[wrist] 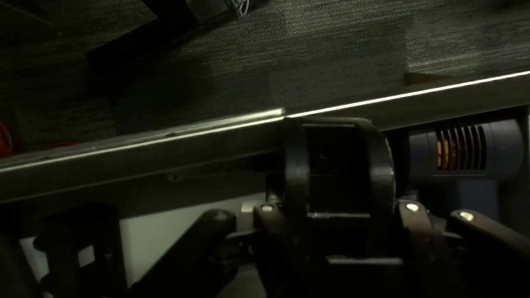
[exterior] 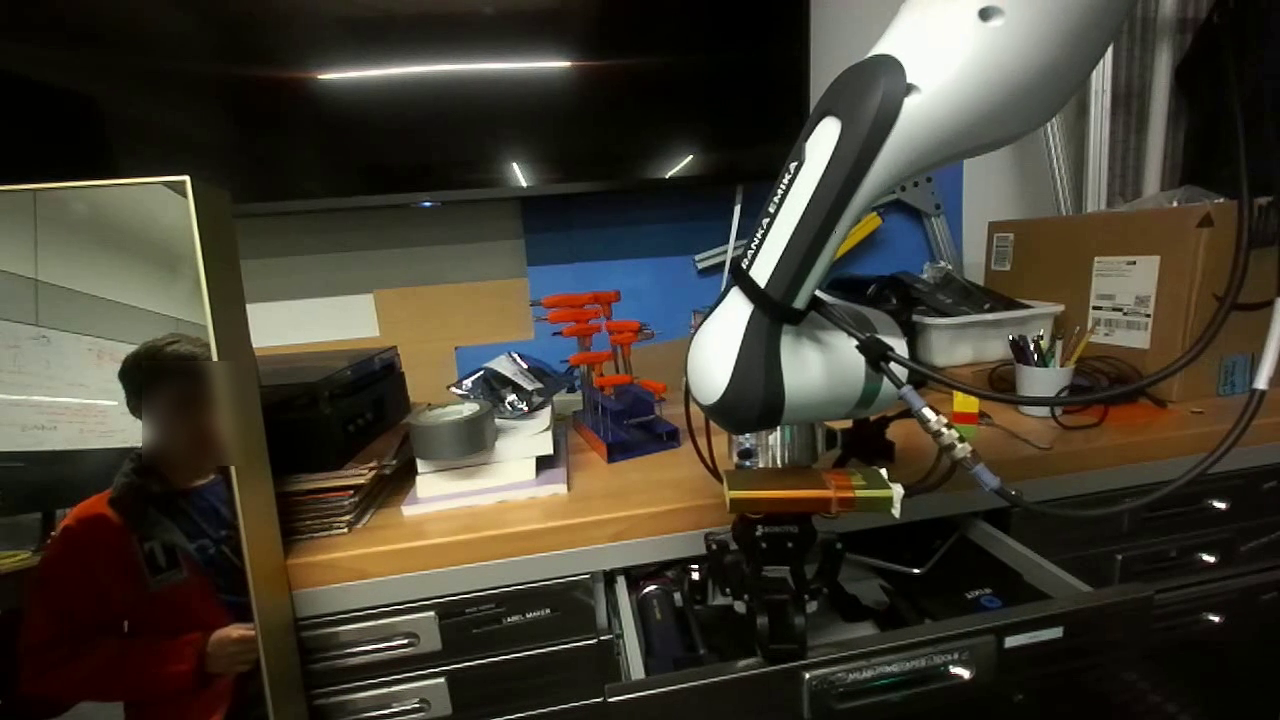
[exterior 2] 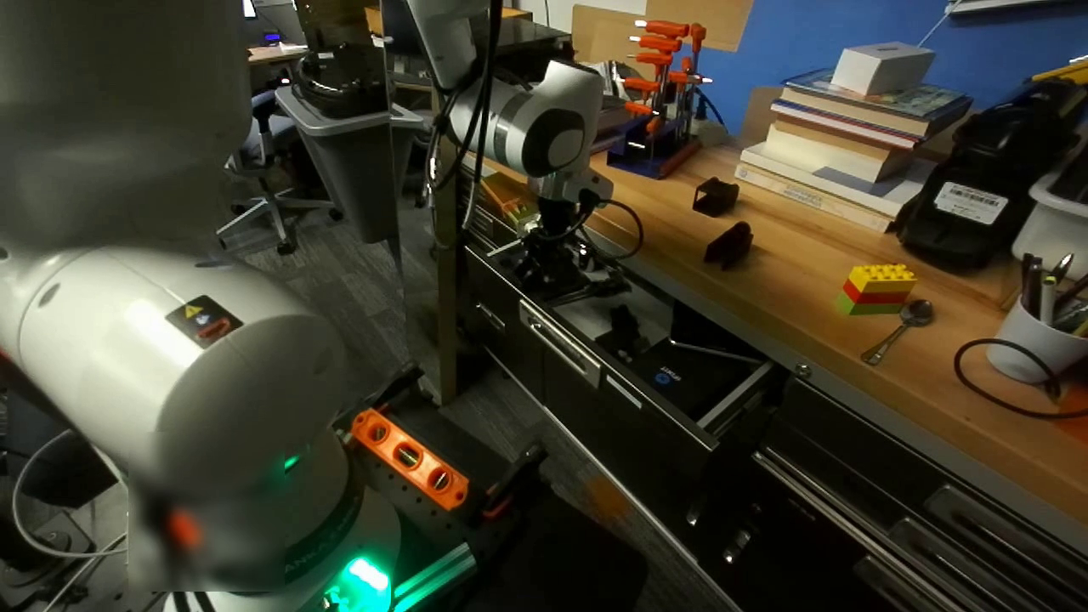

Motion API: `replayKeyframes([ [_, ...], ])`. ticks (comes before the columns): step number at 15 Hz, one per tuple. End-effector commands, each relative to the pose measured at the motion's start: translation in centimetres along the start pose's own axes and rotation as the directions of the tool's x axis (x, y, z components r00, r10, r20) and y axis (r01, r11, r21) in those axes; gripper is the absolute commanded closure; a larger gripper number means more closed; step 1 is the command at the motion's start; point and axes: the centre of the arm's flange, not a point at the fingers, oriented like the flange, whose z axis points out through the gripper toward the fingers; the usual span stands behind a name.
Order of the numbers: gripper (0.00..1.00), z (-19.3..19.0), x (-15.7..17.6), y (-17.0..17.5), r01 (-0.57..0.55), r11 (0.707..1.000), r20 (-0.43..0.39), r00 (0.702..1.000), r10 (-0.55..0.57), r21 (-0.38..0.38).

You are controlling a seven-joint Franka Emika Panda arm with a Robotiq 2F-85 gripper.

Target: Place the black objects inside the open drawer, push the drawer closed

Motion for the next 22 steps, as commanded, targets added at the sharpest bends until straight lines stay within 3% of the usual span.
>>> replayKeyframes([
  [1,0.75,-1.1,1.6,-0.6,0.06,0.998,-0.039,0.997,-0.059,0.017],
  [9,0.75,0.3,3.7,1.8,0.043,0.998,-0.109,0.993,-0.047,-0.043],
  [18,0.75,4.2,5.4,4.7,0.006,0.999,-0.108,0.994,-0.01,-0.035],
  [19,0.41,4.3,5.3,4.7,-0.003,0.999,-0.11,0.994,-0.001,-0.035],
  [20,0.23,4.1,5.2,4.6,-0.004,1.0,-0.109,0.994,0.001,-0.031],
  [22,0.11,3.4,4.9,4.4,-0.008,0.999,-0.119,0.993,0.004,-0.033],
])
